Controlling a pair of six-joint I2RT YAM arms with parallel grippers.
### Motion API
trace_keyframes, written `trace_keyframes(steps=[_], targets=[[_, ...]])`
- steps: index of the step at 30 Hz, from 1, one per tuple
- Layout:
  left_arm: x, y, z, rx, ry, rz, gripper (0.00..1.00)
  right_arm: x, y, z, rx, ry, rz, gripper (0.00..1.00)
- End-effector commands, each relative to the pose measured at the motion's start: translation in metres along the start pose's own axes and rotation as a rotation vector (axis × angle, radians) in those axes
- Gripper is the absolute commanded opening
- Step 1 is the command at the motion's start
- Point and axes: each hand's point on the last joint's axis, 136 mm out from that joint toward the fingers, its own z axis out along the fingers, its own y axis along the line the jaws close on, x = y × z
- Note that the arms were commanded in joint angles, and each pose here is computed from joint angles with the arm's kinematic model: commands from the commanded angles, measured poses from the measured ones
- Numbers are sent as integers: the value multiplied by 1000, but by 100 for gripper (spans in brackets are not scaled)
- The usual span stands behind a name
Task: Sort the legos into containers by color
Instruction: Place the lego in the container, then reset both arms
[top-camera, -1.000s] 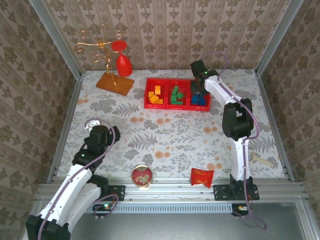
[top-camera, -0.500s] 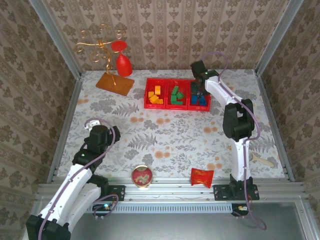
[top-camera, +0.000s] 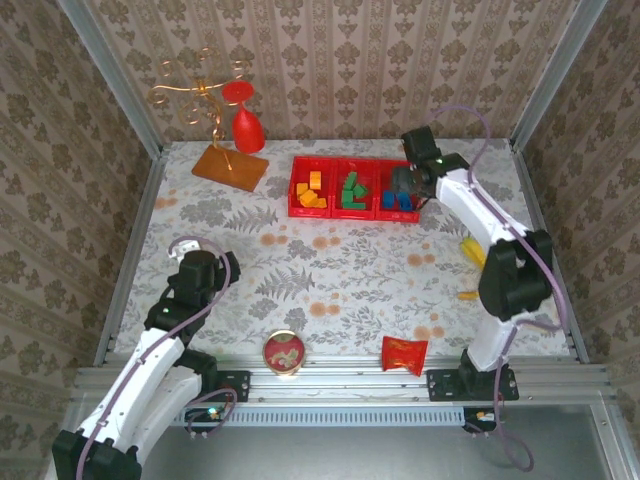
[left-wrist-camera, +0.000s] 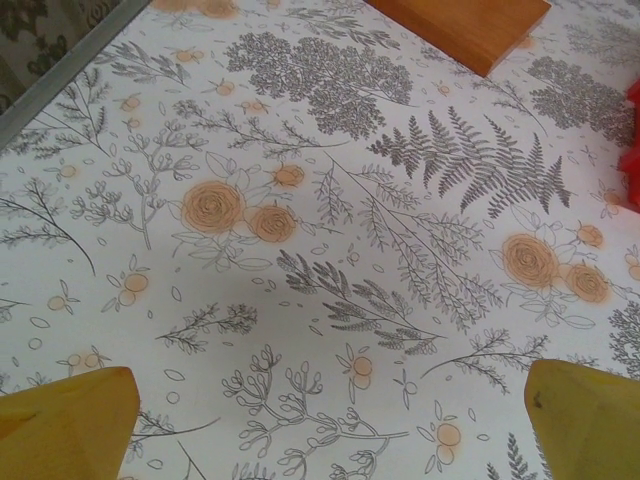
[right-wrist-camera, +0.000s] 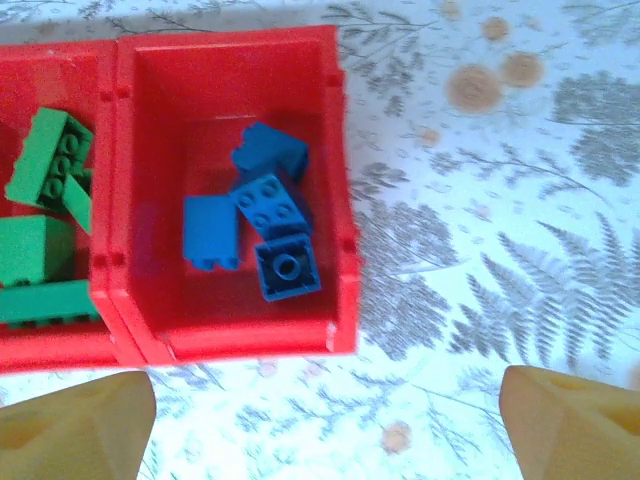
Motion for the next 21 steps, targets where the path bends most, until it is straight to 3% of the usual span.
trace_keyframes(steps=[1,11,15,21], targets=[[-27,1,-5,-19,-97,51,100,2,-31,-23,90,-114,53,99],[-55,7,19,-48,-313,186,100,44,-95,-55,225,-335,137,100],[-57,18,39,-45,-307,182,100,54,-114,-55,257,-407,212,100],[-60,33,66,-49,-300,187,100,55,-107,-47,224,-510,64,100]])
